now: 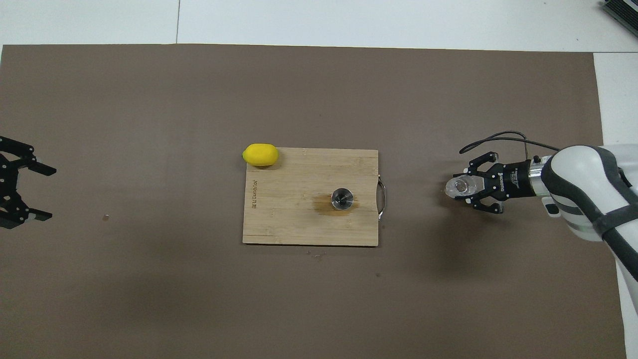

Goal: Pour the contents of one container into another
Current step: 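Lift the clear glass with the right gripper over the metal cup, then tilt the clear glass with the right gripper to pour into the cup, then turn the glass upright and carry it back with the right gripper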

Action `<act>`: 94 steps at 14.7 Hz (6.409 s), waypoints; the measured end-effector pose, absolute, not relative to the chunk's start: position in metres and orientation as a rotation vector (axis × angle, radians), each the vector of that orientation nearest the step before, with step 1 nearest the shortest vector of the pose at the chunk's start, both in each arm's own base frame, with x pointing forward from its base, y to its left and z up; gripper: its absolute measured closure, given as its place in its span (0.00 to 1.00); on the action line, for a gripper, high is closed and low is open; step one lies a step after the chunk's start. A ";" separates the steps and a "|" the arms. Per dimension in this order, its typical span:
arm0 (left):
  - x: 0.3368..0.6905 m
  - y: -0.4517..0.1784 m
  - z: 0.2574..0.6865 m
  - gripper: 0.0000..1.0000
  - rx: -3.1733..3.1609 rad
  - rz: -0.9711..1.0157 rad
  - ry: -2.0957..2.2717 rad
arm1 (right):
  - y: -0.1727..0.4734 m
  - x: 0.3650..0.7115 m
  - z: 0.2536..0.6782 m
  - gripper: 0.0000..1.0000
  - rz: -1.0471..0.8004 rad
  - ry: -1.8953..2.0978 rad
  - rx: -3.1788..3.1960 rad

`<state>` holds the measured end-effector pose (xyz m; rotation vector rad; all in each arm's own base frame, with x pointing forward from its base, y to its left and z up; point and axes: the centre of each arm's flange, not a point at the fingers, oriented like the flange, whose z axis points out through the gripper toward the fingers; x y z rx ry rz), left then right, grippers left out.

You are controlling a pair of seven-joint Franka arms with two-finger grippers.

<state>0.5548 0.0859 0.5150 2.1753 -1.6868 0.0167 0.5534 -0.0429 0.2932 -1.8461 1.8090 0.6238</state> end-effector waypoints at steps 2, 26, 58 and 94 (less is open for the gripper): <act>0.556 0.078 0.525 0.00 2.242 -0.030 -1.635 | -0.040 0.554 0.306 0.49 0.603 1.801 -1.847; 0.541 0.018 0.609 0.00 3.009 -0.128 -0.599 | 0.246 0.564 0.412 0.49 0.246 2.082 -2.157; 0.545 0.032 0.614 0.00 3.112 -0.069 -0.084 | 0.341 0.510 0.435 0.49 -0.351 1.782 -2.670; 0.541 0.031 0.620 0.00 3.146 -0.061 -0.082 | 0.006 0.568 0.328 0.49 0.654 1.924 -1.858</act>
